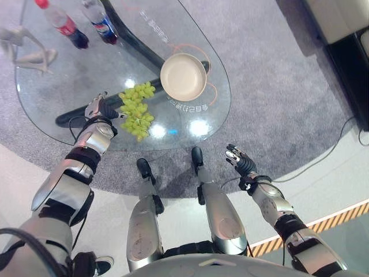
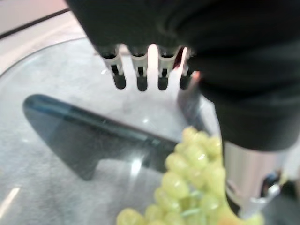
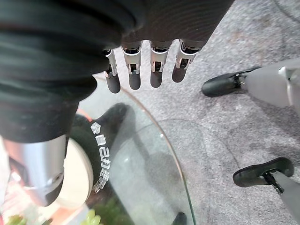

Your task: Pick up fruits into the plate

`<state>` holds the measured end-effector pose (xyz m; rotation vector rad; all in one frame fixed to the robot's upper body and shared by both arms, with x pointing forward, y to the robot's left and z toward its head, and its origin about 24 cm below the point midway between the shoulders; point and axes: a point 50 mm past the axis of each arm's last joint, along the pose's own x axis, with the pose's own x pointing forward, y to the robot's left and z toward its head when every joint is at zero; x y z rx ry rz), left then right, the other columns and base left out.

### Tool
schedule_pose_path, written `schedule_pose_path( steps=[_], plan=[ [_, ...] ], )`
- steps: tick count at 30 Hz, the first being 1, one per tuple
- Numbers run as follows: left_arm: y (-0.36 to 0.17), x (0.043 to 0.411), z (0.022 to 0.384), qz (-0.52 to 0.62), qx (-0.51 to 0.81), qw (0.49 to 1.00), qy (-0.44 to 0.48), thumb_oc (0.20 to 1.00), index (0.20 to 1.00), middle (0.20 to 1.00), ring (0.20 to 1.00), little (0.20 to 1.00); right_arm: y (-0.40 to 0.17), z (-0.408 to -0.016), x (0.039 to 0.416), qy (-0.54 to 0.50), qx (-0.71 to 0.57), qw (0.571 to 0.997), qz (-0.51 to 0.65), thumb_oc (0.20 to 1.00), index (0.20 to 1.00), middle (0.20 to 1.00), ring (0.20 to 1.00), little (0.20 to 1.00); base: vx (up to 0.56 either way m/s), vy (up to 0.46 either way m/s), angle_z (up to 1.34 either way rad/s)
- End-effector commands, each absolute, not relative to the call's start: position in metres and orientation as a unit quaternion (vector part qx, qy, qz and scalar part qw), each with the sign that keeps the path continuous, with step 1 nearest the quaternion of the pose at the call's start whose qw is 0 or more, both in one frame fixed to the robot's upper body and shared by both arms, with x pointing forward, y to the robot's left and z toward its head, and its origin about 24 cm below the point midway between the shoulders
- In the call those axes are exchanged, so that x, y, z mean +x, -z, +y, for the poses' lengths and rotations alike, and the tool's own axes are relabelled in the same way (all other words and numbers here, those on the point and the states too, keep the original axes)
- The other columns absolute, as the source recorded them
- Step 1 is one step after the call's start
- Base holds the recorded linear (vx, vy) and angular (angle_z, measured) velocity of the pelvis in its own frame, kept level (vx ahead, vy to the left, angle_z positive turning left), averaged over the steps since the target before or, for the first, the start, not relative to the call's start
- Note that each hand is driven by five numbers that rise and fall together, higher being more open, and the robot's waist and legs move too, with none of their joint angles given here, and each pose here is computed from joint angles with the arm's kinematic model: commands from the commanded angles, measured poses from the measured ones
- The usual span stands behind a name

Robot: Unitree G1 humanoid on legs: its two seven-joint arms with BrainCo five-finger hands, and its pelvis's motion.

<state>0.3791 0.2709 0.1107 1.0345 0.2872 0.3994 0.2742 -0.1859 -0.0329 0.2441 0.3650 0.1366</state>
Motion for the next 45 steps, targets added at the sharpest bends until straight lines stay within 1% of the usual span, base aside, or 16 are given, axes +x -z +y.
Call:
schedule_pose_path(
  steps=[1, 9, 13, 21, 23, 24, 25, 33, 45],
  plan=[
    [-0.143, 0.386, 0.285, 0.125, 0.485, 0.826, -0.259, 1.000, 1.000, 1.000, 1.000, 1.000, 0.017, -0.180, 0.284, -0.078, 0.140, 0.977, 0.143, 1.000, 1.000, 1.000, 1.000, 1.000, -0.07, -0.076, -0.10],
    [-0.150, 0.391, 0.285, 0.148, 0.449, 0.834, -0.285, 1.000, 1.000, 1.000, 1.000, 1.000, 0.018, -0.173, 0.285, -0.082, 0.149, 0.975, 0.145, 1.000, 1.000, 1.000, 1.000, 1.000, -0.04, -0.058, -0.05],
    [-0.148, 0.392, 0.279, 0.158, 0.424, 0.844, -0.289, 1.000, 1.000, 1.000, 1.000, 1.000, 0.018, -0.172, 0.285, -0.080, 0.153, 0.975, 0.142, 1.000, 1.000, 1.000, 1.000, 1.000, -0.02, -0.041, -0.10],
    [-0.142, 0.391, 0.277, 0.198, 0.424, 0.831, -0.300, 1.000, 1.000, 1.000, 1.000, 1.000, 0.015, -0.168, 0.286, -0.085, 0.160, 0.974, 0.135, 1.000, 1.000, 1.000, 1.000, 1.000, -0.01, -0.016, -0.04],
    [-0.141, 0.390, 0.277, 0.205, 0.430, 0.825, -0.304, 0.809, 0.809, 0.809, 0.809, 0.809, 0.015, -0.167, 0.286, -0.088, 0.160, 0.974, 0.134, 1.000, 1.000, 1.000, 1.000, 1.000, 0.00, 0.000, 0.00],
    [-0.140, 0.389, 0.277, 0.212, 0.437, 0.819, -0.306, 0.416, 0.416, 0.416, 0.416, 0.416, 0.015, -0.166, 0.286, -0.089, 0.161, 0.974, 0.134, 1.000, 1.000, 1.000, 1.000, 1.000, 0.00, 0.000, 0.00],
    [-0.141, 0.389, 0.278, 0.216, 0.440, 0.815, -0.308, 0.200, 0.200, 0.200, 0.200, 0.200, 0.013, -0.165, 0.287, -0.090, 0.162, 0.974, 0.132, 1.000, 1.000, 1.000, 1.000, 1.000, 0.00, 0.006, -0.03],
    [-0.145, 0.384, 0.286, 0.238, 0.461, 0.786, -0.336, 0.200, 0.200, 0.200, 0.200, 0.200, 0.009, -0.160, 0.288, -0.100, 0.165, 0.973, 0.124, 1.000, 1.000, 1.000, 1.000, 1.000, -0.01, 0.002, -0.06],
    [-0.150, 0.389, 0.283, 0.201, 0.468, 0.795, -0.329, 0.200, 0.200, 0.200, 0.200, 0.200, 0.013, -0.160, 0.286, -0.105, 0.167, 0.971, 0.133, 1.000, 1.000, 1.000, 1.000, 1.000, 0.00, 0.001, 0.00]
  ],
)
